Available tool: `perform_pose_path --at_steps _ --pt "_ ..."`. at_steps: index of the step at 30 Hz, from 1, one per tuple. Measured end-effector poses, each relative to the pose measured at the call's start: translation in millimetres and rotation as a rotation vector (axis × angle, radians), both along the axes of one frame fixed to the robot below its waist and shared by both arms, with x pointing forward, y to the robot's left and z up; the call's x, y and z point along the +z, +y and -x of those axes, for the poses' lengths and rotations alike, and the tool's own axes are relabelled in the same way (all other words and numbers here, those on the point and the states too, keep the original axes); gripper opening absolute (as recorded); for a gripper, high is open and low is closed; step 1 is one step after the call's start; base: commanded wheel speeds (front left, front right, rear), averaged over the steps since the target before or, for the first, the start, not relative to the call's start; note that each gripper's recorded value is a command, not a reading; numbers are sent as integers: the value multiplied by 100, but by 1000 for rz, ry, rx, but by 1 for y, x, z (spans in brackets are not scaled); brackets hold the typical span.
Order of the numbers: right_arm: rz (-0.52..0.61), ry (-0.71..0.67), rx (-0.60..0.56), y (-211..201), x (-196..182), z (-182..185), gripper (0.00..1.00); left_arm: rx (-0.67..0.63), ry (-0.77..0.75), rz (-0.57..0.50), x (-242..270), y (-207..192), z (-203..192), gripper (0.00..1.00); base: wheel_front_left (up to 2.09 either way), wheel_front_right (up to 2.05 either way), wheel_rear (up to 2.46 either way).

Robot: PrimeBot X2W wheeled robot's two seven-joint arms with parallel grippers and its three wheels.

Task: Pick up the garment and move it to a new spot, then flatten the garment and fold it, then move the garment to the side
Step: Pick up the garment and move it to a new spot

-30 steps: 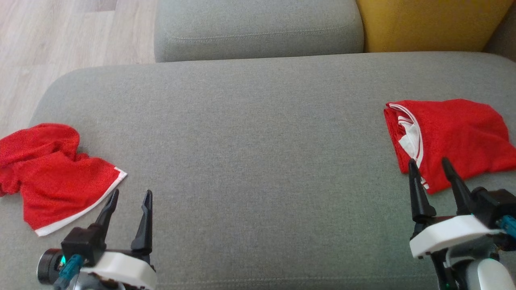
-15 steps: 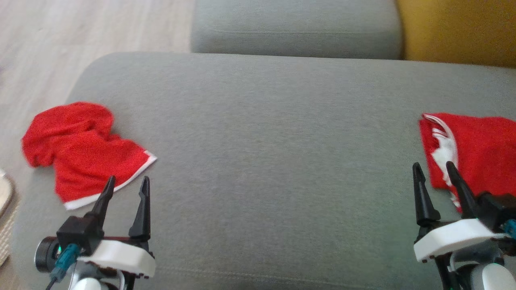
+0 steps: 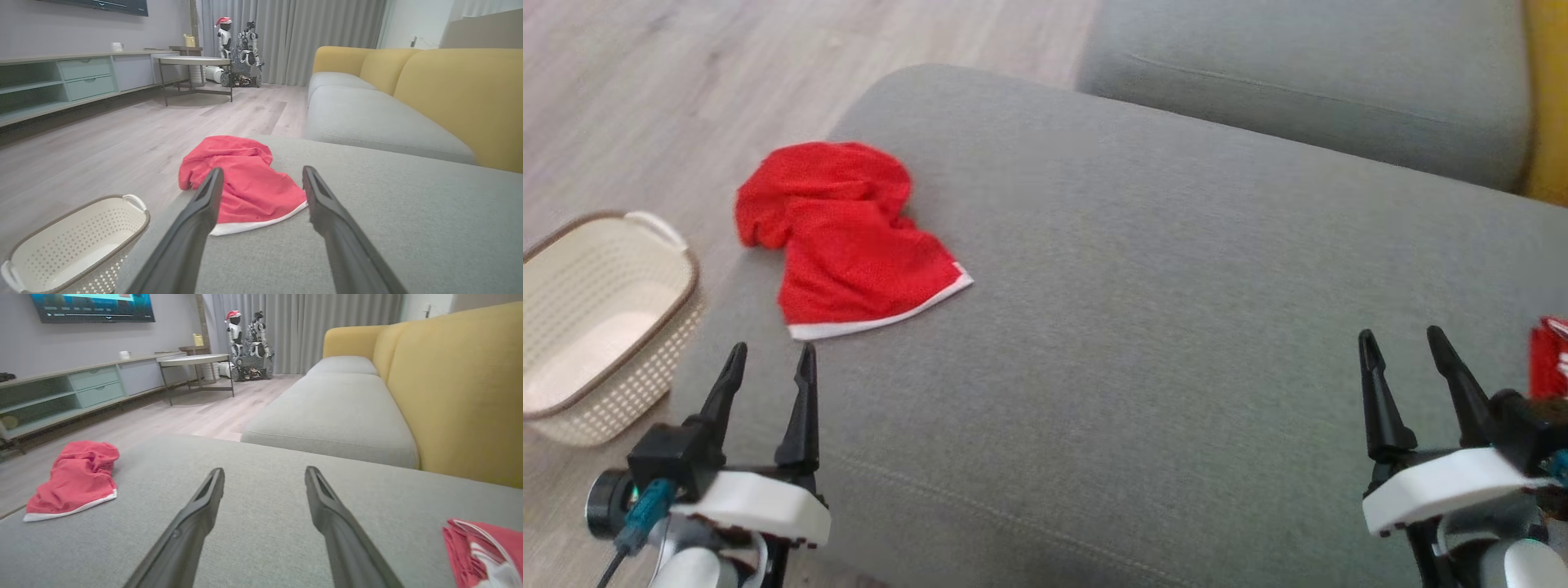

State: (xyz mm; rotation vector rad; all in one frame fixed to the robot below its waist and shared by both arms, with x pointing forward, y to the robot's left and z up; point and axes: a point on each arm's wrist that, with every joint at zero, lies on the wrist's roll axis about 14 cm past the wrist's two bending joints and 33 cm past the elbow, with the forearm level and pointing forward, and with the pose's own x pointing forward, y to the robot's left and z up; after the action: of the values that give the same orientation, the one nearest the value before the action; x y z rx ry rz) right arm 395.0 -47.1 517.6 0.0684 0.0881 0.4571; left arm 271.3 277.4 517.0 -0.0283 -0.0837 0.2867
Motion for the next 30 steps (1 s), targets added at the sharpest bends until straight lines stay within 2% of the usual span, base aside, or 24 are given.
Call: perform_pose_path --at_steps 6,16,22,30 --pt "0 1 42 15 0 -2 100 51 8 -5 -2 14 12 100 0 0 0" --pt "-2 27 45 16 -7 -4 100 53 7 3 -1 17 5 100 0 0 0" --pt "-8 56 42 17 -16 -15 100 14 -30 -4 16 17 -32 100 0 0 0" --pt "-4 50 0 9 -21 -54 100 -32 -51 4 29 25 -114 100 0 0 0"
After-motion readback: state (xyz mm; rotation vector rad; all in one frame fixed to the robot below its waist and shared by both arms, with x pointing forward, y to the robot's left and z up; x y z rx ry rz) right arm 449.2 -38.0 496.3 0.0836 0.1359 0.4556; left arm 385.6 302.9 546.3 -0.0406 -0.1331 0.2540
